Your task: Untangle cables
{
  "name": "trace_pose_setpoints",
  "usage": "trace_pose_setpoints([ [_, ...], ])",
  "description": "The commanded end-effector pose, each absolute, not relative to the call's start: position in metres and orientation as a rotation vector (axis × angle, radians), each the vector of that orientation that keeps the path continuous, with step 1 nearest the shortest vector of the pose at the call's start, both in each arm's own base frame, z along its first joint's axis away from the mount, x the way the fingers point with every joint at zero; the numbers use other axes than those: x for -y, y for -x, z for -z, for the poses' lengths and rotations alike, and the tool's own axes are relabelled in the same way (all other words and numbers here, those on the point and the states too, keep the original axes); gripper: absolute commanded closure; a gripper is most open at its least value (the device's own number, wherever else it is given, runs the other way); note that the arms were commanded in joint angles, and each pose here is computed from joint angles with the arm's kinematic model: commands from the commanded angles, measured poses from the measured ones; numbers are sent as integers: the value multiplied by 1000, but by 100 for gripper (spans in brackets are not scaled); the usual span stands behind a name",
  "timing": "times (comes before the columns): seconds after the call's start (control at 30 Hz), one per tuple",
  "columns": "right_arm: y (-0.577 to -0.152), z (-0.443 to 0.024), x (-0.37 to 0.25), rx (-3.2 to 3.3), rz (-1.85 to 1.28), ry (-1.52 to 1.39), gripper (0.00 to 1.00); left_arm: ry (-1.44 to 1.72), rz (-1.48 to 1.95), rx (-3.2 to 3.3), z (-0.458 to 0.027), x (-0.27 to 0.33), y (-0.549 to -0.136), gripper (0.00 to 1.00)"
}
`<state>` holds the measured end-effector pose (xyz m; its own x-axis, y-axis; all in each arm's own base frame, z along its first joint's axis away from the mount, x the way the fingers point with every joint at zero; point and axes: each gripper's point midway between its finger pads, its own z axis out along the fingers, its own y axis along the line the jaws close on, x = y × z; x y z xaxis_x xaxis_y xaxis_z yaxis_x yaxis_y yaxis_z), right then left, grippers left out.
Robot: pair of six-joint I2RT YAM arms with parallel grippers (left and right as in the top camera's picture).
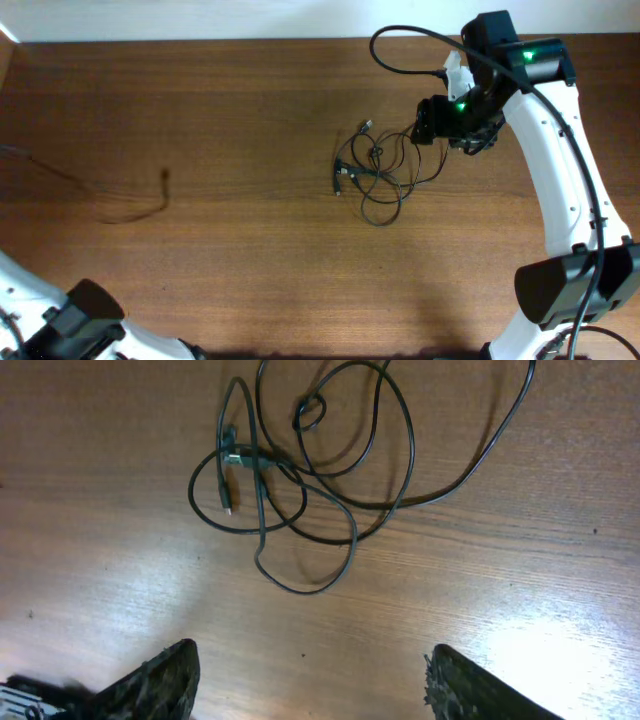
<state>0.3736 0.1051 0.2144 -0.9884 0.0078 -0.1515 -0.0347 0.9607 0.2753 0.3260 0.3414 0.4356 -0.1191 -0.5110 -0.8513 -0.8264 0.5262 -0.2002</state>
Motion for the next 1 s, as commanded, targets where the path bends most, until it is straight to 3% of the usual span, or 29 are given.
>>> trace_pose_setpoints([
  [0.0, -372, -217, -106, -2953, -427, 40, 26, 1025, -425, -1616, -490, -353, -311, 100],
  [0.13, -372, -217, -106, -2953, -428, 40, 26, 950, -569, -1479, -549, -344, -283, 100],
  [0.2, -372, -217, -106, -2953, -427, 40, 26, 969, -581, -1529, -539, -339, -277, 100],
  [0.27, -372, -217, -106, -2953, -427, 40, 26, 1049, -547, -1660, -499, -338, -276, 100],
  [0.4, -372, -217, -106, -2953, -427, 41, 26, 1622, -396, -1971, -332, -329, -252, 100],
  [0.6, -370, -216, -106, -2959, -423, 77, 26, 1724, -365, -2125, -168, -343, -265, 100],
  [0.67, -370, -216, -106, -2960, -424, 76, 25, 1748, -328, -2060, -135, -347, -272, 98],
  [0.7, -369, -216, -106, -2960, -424, 77, 25, 1766, -313, -2032, -128, -349, -271, 92],
  [0.8, -369, -216, -109, -2960, -424, 90, 26, 1797, -311, -2013, -117, -356, -264, 88],
  [0.83, -368, -216, -111, -2960, -424, 98, 25, 1804, -313, -2009, -116, -357, -262, 80],
  [0.87, -368, -217, -113, -2959, -425, 105, 25, 1813, -315, -2001, -116, -360, -259, 50],
  [0.9, -368, -217, -114, -2959, -425, 108, 25, 1818, -314, -1998, -116, -361, -257, 1],
  [0.97, -368, -217, -113, -2958, -425, 108, 25, 1803, -272, -1995, -117, -359, -263, 1],
])
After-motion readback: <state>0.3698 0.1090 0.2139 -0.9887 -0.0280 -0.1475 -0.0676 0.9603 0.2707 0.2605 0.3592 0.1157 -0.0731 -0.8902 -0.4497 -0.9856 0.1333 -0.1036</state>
